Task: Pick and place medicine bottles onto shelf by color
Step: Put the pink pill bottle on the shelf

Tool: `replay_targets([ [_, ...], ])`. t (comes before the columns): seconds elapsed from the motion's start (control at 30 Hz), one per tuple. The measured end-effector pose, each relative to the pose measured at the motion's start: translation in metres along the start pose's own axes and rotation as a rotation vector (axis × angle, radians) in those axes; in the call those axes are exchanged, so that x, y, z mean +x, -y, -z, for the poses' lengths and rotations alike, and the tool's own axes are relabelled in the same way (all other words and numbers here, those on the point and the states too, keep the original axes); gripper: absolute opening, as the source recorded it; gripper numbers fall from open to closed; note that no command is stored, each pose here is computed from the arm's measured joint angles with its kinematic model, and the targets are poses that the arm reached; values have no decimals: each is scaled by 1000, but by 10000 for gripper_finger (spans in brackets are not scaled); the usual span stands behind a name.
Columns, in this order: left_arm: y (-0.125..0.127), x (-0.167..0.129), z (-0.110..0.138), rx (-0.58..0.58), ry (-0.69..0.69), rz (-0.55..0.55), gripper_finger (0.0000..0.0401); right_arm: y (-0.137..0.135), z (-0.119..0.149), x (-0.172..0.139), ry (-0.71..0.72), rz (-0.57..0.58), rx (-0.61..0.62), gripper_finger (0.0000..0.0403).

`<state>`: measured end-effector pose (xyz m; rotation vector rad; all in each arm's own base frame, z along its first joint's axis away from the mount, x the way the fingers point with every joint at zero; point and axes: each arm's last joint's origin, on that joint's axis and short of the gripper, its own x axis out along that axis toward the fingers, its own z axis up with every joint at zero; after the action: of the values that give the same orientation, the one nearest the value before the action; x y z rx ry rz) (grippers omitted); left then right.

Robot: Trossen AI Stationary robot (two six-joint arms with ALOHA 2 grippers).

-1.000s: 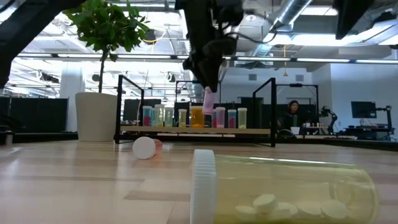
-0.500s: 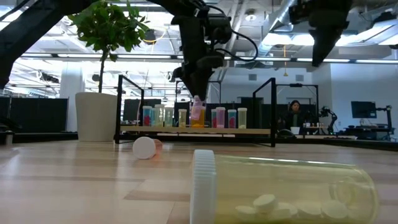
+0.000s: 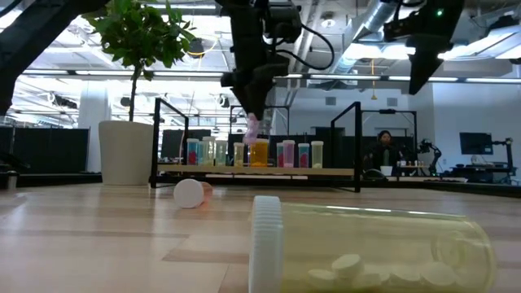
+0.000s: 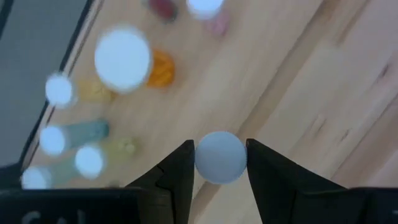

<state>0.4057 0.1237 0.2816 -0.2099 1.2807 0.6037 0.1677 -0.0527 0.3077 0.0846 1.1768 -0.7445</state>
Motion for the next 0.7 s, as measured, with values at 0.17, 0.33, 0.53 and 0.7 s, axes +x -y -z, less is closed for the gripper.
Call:
replay_targets([
  [0.17,-3,-10,20,20,-17,-24,123,-5,-6,8,15,-30,18,234],
  [0.33,-6,-26,48,-16,159,92,123,-10,-15,15,34,-49,31,234],
  [0.53,-12,-24,83,-185,407,166,123,-18,-24,24,46,-89,40,234],
  [0.7,-17,-19,88,-239,451,173,123,-24,-30,32,33,-97,35,234],
])
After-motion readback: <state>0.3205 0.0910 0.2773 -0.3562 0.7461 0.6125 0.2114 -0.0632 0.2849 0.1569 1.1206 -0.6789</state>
